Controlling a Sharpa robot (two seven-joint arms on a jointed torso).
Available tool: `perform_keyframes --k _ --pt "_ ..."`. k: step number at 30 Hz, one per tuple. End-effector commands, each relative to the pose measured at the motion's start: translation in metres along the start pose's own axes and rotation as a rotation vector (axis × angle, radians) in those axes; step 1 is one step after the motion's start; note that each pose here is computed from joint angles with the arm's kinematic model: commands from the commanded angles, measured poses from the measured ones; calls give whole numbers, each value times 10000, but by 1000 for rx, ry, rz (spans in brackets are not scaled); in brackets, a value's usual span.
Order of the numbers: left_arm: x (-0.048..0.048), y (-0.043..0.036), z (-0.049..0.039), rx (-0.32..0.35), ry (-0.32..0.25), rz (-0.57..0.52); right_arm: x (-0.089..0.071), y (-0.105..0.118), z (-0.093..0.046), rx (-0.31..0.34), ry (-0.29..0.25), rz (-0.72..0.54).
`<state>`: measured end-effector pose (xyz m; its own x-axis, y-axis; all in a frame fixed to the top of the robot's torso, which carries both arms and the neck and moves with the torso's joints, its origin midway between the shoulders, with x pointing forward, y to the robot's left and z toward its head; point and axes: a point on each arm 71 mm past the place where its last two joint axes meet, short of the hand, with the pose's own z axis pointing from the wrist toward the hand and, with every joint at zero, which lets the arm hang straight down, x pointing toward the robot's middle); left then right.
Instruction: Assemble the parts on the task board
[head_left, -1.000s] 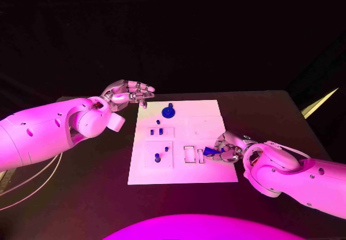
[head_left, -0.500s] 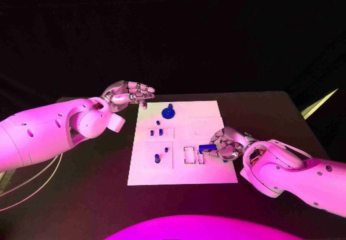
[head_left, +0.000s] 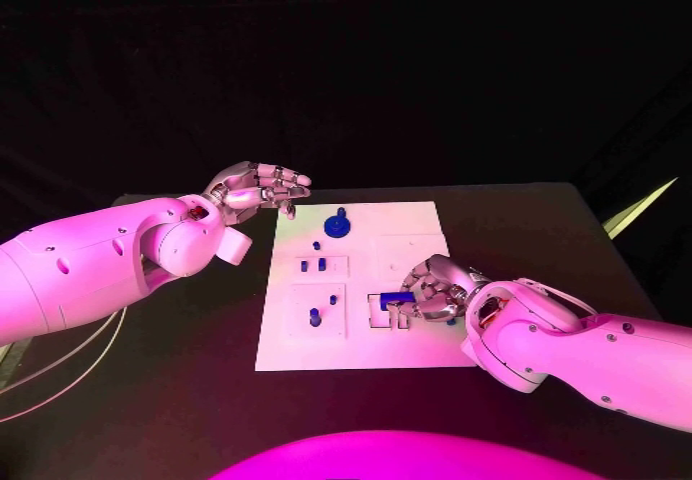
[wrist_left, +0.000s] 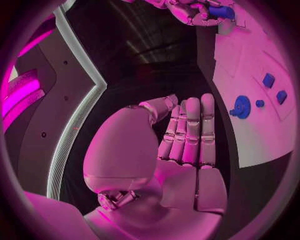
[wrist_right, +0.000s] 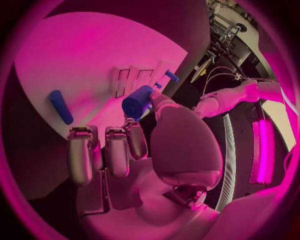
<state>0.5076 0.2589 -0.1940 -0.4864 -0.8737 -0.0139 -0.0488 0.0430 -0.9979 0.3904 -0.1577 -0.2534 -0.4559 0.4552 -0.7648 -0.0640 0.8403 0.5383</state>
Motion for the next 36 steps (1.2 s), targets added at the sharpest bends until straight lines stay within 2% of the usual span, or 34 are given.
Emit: perform_keyframes --k 1,5,9,23,31,36 --pt "16 -6 8 2 4 -1 -7 53 22 -27 -45 0" --pt "19 -6 11 3 4 -1 -6 114 44 -58 -80 -5" --pt "20 -6 12 3 5 -1 5 159 61 -79 -91 -14" --pt "18 -6 10 2 4 -1 120 146 159 -58 -25 -105" --pt "8 -5 4 0 1 0 129 93 185 -47 -59 -141" --pt "5 -5 2 0 1 0 135 97 185 -53 -61 -158"
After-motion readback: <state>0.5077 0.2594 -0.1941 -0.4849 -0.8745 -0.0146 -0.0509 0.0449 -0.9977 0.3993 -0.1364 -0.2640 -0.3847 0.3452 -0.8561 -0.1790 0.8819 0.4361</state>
